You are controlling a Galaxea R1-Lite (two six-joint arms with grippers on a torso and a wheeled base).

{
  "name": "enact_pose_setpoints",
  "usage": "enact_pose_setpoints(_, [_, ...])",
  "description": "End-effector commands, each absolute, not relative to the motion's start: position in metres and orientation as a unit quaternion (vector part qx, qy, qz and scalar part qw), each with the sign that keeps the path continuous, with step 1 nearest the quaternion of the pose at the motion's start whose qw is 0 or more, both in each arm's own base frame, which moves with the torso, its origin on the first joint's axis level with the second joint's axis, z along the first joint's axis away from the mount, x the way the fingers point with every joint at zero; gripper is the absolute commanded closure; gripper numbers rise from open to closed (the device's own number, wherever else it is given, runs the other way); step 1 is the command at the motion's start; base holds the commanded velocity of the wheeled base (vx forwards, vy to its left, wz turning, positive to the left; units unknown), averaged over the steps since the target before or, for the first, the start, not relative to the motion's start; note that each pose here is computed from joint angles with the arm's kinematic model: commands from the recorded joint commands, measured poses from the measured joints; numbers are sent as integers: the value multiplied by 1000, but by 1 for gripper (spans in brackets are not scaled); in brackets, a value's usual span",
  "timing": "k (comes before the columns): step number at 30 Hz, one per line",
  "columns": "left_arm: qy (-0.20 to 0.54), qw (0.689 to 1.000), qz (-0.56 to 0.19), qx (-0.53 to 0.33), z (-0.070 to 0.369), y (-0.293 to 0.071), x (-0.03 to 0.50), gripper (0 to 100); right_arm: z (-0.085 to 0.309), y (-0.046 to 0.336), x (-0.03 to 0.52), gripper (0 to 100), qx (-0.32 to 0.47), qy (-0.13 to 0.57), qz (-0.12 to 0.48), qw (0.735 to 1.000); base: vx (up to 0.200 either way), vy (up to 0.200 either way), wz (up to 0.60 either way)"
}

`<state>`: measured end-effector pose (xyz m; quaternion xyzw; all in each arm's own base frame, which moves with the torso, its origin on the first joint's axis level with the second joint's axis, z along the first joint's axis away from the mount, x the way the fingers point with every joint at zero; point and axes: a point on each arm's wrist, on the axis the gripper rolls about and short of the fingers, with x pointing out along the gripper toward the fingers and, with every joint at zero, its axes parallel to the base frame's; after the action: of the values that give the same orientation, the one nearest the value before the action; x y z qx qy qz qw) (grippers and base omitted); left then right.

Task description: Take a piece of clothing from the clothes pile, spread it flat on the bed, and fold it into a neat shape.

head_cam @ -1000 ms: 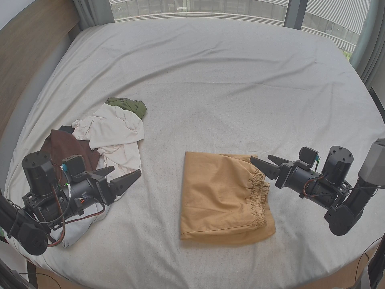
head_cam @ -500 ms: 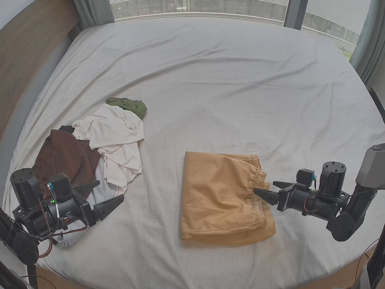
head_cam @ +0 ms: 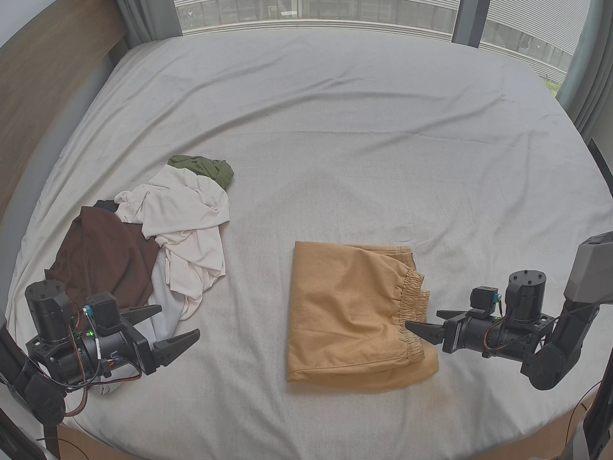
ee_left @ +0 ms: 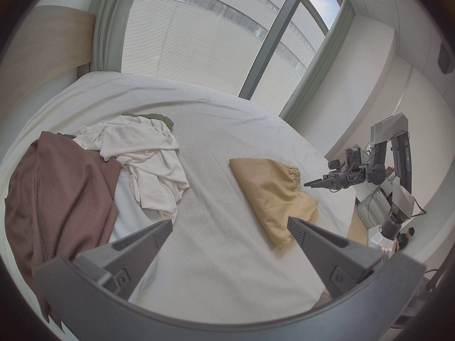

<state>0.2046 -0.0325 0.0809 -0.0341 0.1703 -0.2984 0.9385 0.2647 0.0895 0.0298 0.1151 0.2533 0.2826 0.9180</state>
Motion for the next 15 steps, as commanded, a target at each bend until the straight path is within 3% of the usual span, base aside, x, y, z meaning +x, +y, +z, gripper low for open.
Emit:
enact_pose_setpoints(1, [176, 938, -298, -35, 79, -32, 205, 0, 10, 92, 268, 0, 116, 280, 280, 911, 0, 0, 0])
enact_pose_setpoints(15, [177, 936, -302, -35, 78, -34, 204, 0, -1, 104, 269, 0, 114, 270, 298, 909, 0, 0, 0])
